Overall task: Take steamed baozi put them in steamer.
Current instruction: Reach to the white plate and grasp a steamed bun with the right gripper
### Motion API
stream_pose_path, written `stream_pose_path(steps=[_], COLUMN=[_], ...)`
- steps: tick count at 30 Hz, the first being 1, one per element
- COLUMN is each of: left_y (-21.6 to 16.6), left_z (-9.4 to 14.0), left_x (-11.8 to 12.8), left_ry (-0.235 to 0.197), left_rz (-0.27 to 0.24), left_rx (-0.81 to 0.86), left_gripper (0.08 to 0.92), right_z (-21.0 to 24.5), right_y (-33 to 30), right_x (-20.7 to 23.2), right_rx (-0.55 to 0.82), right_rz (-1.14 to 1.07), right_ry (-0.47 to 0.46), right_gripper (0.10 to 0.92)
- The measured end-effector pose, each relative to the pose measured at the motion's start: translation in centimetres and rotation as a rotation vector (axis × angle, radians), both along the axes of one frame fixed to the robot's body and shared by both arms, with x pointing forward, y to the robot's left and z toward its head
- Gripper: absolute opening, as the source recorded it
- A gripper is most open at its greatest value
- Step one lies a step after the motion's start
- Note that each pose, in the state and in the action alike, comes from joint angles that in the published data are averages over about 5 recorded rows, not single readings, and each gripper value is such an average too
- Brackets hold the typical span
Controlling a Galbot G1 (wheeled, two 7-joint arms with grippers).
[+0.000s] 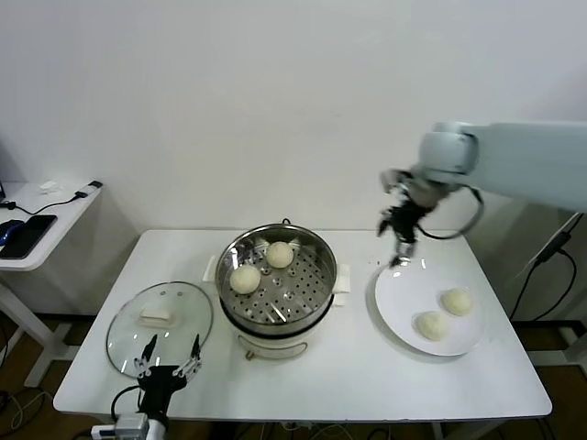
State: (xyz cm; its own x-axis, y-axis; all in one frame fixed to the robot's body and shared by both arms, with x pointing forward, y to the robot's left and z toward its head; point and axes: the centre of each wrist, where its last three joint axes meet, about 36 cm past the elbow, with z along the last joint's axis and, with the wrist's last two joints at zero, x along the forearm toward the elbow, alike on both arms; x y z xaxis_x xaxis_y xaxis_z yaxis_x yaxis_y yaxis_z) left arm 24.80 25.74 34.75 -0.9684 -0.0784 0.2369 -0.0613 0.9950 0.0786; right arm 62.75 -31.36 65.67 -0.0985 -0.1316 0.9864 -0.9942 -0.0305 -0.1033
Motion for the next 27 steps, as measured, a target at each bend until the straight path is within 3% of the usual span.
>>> stream_pose_path(steps=[14,27], left_y=[0.0,-0.2], left_z=[0.1,-0.4], left_x=[-0.6,-1.0], left_ry=[0.013,0.029], left_rz=[0.011,0.011], left_rx=[0.006,0.011], left_gripper=[0.823,0.823], right_z=[-11.0,-17.4], right_y=[-6.6,-7.9], right_x=[-2.0,-2.8], right_rx=[-0.059,-0.072], right_rz=[-0.077,-0.132], right_ry=[0.034,0.046], right_gripper=[0.823,0.823])
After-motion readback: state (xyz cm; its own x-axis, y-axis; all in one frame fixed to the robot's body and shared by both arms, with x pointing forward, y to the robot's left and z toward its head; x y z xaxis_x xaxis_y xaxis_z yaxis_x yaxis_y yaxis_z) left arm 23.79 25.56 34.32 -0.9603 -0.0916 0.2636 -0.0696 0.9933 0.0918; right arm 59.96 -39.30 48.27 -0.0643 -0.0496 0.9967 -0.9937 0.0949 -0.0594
